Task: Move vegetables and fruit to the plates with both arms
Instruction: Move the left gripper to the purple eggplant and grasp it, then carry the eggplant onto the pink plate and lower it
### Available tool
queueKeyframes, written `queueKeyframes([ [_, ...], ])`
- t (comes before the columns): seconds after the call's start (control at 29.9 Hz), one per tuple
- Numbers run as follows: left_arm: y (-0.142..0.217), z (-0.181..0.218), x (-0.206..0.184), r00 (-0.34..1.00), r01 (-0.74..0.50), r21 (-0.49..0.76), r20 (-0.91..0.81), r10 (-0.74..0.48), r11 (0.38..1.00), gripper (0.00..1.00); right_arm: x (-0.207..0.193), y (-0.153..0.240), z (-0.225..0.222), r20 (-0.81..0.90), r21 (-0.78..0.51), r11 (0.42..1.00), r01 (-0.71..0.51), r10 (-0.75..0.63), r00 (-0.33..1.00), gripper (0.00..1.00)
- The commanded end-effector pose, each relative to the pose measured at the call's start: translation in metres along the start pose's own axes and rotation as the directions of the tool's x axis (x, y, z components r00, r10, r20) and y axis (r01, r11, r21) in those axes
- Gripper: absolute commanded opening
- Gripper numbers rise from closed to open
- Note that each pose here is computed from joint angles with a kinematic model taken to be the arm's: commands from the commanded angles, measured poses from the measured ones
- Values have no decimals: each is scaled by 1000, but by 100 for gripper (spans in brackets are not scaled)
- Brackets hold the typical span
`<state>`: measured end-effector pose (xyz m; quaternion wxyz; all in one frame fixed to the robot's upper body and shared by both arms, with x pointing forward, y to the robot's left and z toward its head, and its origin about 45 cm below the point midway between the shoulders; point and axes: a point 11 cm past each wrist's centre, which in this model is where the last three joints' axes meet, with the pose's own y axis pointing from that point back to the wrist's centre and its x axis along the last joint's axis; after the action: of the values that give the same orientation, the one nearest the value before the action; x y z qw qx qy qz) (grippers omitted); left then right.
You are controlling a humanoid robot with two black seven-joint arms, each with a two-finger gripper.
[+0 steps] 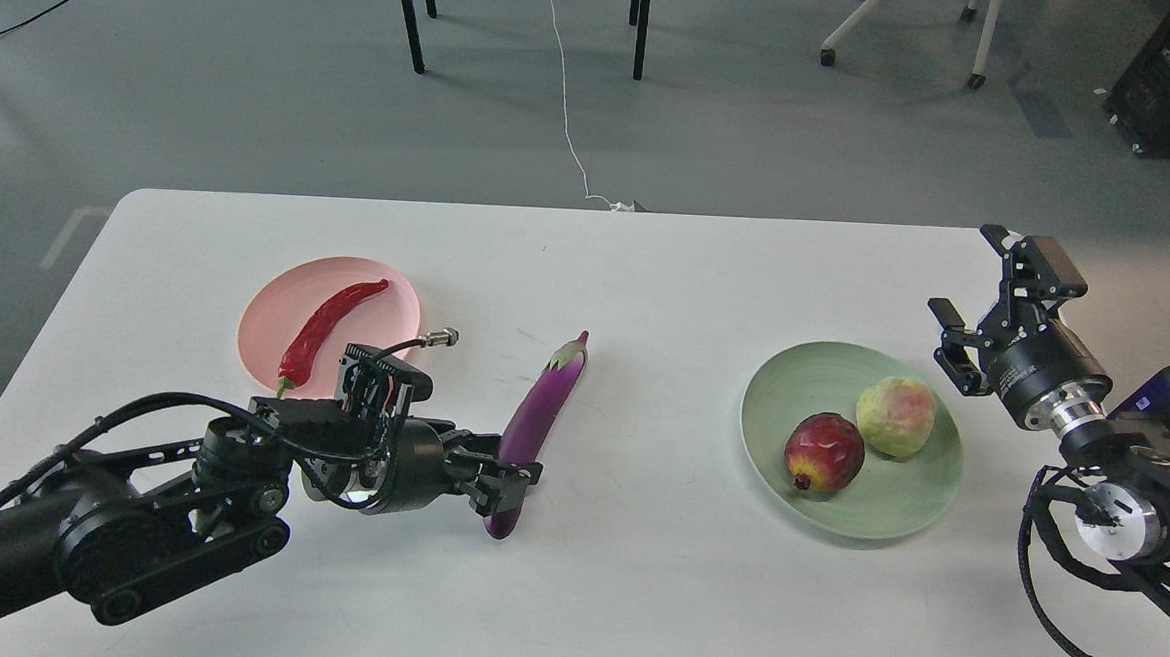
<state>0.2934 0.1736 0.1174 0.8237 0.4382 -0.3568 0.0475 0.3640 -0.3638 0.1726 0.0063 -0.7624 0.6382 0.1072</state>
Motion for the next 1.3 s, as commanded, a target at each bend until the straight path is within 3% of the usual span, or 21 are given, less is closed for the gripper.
queueKeyframes([
  [0.0, 3, -2, 2, 1000, -3, 7, 4, 3, 1000, 11, -1, 0, 0, 1, 0, 1000, 1, -1, 1000, 99],
  [0.17, 21, -13, 15, 999, -31, 30, 19, 31, 999, 10, -1, 0, 0, 1, 0, 1000, 1, -1, 1000, 99],
  [0.33, 58, -51, 34, 997, -74, 108, 37, 70, 991, 10, -1, 0, 0, 1, 0, 1000, 3, -3, 1000, 99],
  [0.57, 100, -104, 30, 995, -83, 219, -33, 93, 972, 11, -4, -1, 3, 6, -3, 1000, 8, -7, 1000, 99],
  [0.97, 114, -143, 23, 984, -88, 314, -119, 131, 945, 14, -4, 0, 3, 4, -4, 1000, 8, -8, 1000, 99],
  [1.27, 120, -149, 25, 967, -113, 321, -184, 178, 940, 20, -5, -1, 4, 6, -6, 1000, 10, -10, 1000, 99],
])
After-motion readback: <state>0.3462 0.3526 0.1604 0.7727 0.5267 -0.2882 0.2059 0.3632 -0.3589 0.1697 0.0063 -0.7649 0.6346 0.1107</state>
